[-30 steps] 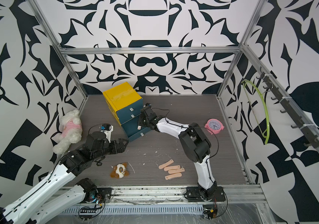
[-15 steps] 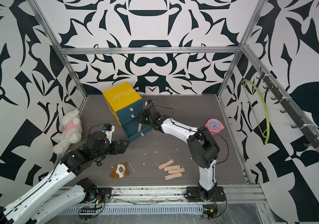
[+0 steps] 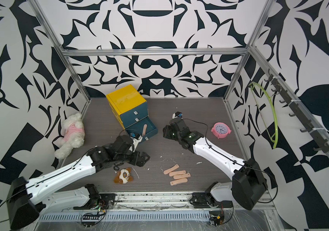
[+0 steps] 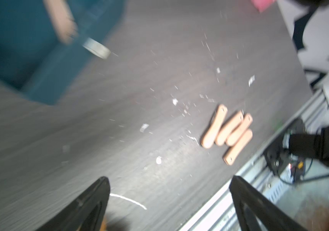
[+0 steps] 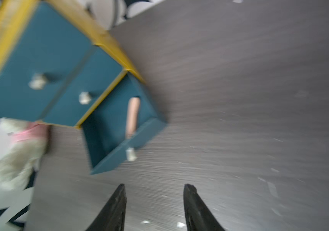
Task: Place the fruit knives into the drawer by color
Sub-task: Place the fruit knife in the drawer, then pick up the fruit knife from the center of the board.
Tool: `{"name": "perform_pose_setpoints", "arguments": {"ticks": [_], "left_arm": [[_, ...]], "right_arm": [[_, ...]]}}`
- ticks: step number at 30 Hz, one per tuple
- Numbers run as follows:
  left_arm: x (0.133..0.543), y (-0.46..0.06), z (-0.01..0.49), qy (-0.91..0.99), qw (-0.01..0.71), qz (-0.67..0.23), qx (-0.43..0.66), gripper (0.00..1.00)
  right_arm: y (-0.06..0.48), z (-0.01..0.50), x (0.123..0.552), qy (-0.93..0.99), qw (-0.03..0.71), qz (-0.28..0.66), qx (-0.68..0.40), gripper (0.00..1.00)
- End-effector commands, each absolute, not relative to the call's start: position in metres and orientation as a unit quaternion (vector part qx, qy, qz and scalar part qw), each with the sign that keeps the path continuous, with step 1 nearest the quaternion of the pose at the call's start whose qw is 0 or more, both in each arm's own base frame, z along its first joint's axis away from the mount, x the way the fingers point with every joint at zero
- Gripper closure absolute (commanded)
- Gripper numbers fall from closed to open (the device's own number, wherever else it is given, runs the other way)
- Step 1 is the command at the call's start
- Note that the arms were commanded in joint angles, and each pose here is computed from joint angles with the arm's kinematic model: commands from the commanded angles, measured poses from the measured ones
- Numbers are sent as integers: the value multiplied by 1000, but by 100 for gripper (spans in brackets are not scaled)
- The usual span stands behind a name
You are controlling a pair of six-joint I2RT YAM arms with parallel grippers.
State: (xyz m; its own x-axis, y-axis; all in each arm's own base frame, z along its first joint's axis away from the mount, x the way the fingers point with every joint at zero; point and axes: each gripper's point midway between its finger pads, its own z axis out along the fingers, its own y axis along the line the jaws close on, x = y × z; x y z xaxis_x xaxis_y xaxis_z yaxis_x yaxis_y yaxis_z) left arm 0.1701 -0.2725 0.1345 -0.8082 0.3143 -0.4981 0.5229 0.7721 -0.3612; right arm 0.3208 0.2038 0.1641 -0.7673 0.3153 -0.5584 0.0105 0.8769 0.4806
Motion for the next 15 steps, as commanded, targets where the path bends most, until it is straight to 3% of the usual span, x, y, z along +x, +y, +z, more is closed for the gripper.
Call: {"name": "perform_pose_setpoints", "arguments": {"ticks": [1,15], "left_arm": [[155,-306,121,907,175,-253,289,5],[143,-390,61,880,122,-179,422,30]], "right_arm": [[172,154,306,917,321,204,118,51],[120,156,273,911,335,185,153,50]]}}
